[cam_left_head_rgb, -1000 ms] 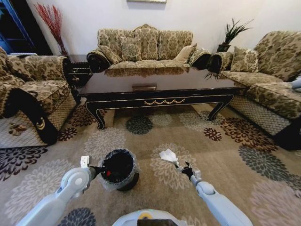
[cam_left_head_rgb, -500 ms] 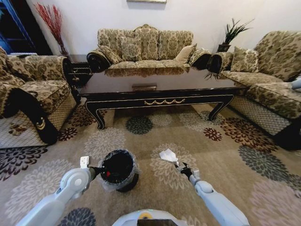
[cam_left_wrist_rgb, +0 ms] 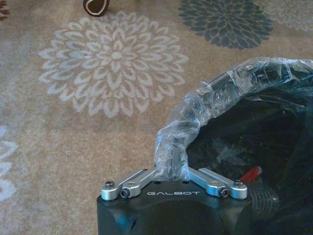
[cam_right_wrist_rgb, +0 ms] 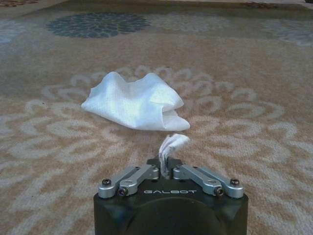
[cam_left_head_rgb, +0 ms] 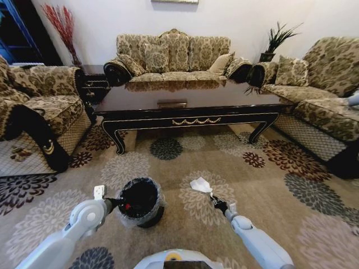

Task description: Move to the front of the table and pick up the trash from the floor, then place it into the trash bin.

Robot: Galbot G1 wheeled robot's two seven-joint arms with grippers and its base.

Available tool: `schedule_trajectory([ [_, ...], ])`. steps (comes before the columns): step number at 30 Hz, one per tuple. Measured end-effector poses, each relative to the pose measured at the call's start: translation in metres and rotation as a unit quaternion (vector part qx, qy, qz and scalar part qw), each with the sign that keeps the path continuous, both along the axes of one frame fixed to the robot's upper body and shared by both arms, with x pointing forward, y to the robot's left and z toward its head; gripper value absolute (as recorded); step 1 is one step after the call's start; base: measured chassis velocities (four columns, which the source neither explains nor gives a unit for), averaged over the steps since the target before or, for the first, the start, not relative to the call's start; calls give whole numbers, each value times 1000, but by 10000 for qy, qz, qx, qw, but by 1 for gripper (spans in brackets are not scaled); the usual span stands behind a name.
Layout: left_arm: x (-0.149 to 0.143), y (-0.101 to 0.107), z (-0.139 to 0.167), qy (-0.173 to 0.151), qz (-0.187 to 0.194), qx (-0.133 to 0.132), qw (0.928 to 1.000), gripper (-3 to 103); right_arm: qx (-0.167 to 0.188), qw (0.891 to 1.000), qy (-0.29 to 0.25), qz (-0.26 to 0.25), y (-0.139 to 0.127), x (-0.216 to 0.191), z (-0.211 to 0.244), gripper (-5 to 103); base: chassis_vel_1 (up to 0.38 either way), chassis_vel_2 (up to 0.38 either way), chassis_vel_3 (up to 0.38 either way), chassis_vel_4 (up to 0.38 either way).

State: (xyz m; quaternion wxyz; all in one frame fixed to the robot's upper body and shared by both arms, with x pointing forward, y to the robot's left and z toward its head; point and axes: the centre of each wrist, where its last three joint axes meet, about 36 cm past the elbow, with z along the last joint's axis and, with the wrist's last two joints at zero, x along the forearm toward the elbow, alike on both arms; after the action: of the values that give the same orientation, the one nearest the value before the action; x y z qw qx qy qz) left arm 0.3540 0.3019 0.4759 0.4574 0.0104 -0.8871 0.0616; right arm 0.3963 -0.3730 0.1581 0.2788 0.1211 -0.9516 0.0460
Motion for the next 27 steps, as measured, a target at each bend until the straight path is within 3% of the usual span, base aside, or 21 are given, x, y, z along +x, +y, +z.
schedule_trajectory([
  [4,-1,-1,-1,9,-7,-13,10000,0,3,10000,-19,-9,-1,0,1,1,0,0,0,0],
  [17,-4,-13,-5,30,-142,-23,9999,0,76,9995,-292,-61,-11,-7,29,0,0,0,0,0],
  [27,7,-30,-6,36,-316,-121,9994,0,253,9972,-706,31,-2,-18,70,0,0,0,0,0],
])
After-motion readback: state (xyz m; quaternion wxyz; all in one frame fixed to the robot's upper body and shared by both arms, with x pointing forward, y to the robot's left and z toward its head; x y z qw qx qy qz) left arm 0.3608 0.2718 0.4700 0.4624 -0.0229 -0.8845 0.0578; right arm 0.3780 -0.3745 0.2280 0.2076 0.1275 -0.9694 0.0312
